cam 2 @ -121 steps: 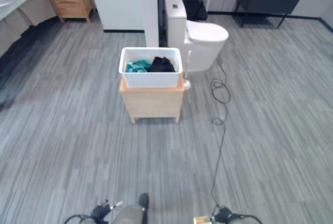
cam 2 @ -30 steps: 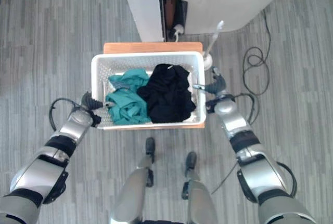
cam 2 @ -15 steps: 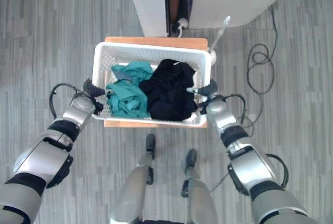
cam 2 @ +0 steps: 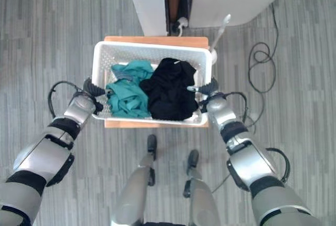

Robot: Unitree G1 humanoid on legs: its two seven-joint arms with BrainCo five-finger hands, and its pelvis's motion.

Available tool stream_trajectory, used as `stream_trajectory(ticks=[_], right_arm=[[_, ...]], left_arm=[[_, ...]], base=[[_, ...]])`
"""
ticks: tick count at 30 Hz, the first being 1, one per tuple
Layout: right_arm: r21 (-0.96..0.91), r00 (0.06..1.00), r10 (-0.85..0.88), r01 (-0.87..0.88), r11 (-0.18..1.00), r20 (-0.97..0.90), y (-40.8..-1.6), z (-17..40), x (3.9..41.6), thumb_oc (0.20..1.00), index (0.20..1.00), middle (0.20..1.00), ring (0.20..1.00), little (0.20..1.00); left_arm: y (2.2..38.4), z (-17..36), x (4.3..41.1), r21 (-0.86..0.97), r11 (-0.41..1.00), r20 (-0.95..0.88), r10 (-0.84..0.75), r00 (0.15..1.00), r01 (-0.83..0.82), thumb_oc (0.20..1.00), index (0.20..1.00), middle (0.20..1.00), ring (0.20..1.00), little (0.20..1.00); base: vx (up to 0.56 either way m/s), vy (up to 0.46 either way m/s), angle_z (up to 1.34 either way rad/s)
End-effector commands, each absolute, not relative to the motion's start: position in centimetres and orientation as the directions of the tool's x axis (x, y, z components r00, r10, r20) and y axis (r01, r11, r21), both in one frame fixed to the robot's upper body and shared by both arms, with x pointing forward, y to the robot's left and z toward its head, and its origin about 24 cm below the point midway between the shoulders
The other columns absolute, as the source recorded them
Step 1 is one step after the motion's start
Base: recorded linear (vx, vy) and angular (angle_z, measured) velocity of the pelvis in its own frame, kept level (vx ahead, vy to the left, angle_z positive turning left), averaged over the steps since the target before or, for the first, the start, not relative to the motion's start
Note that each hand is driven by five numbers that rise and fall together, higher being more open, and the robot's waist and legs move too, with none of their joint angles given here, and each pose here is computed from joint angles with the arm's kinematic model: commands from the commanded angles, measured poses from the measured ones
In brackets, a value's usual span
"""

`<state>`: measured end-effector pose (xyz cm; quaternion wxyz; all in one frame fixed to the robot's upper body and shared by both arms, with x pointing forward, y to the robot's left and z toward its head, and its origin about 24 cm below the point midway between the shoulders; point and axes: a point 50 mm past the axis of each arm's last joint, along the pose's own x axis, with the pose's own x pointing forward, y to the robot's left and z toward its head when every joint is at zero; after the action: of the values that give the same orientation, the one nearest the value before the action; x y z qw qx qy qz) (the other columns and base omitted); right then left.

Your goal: Grab the laundry basket,head to the washer,open it,put in the laundry and shut it.

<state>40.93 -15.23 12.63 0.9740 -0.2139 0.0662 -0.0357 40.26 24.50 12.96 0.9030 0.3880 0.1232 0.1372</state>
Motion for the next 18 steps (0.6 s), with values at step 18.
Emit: stream_trajectory(ticks=[18], right_arm=[[-0.466,1.0,-0.022,0.02,0.885,0.001,-14.6,14.8,40.7,0.2,0.2,0.2,0.2,0.2]], left_arm=[[23.5,14.4,40.7,0.932,0.353,-0.011,0.26,0.966,-0.085,0.2,0.2,0.2,0.2,0.2]], base=[[0.0,0.002,0.0]])
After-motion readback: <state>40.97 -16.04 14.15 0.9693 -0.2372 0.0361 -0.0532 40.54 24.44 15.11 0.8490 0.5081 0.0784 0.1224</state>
